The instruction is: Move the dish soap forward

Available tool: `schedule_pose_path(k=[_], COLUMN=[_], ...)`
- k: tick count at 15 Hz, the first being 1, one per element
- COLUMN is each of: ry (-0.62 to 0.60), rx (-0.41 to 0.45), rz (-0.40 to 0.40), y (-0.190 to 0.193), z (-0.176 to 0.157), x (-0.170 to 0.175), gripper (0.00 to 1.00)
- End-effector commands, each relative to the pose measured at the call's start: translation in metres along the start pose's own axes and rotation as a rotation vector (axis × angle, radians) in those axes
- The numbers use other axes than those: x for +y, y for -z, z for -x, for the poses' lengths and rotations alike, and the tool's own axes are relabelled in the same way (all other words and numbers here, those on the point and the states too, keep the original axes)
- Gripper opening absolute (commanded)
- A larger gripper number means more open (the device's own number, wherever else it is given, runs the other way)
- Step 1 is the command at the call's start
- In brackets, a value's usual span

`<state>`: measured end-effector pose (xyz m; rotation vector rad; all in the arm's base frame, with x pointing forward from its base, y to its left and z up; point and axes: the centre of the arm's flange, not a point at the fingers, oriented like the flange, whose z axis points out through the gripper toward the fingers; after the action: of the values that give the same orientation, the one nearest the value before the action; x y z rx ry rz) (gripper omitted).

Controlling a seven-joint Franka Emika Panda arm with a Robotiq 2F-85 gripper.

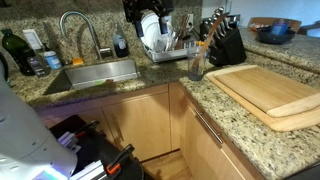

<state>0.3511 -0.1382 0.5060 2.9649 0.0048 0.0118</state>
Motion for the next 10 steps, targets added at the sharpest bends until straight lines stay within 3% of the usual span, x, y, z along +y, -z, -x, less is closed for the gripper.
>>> schedule_pose_path(k=[1,4,8,9,10], ry=[0.131,0.256,0.466,0.381,0.404], rx=[0.019,0.028,-0.041,-0.023,-0.038], rz=[-0.153,-0.262,-0.340,-0.316,-0.316], y=[-0.047,-0.068,-0.084,-0.078,-0.081], z=[-0.061,-0.095,-0.112,-0.087,-0.088], x=[-0.052,-0.135,-0.267,-0.230,-0.251], gripper=[1.00,1.00,1.00,1.00,1.00])
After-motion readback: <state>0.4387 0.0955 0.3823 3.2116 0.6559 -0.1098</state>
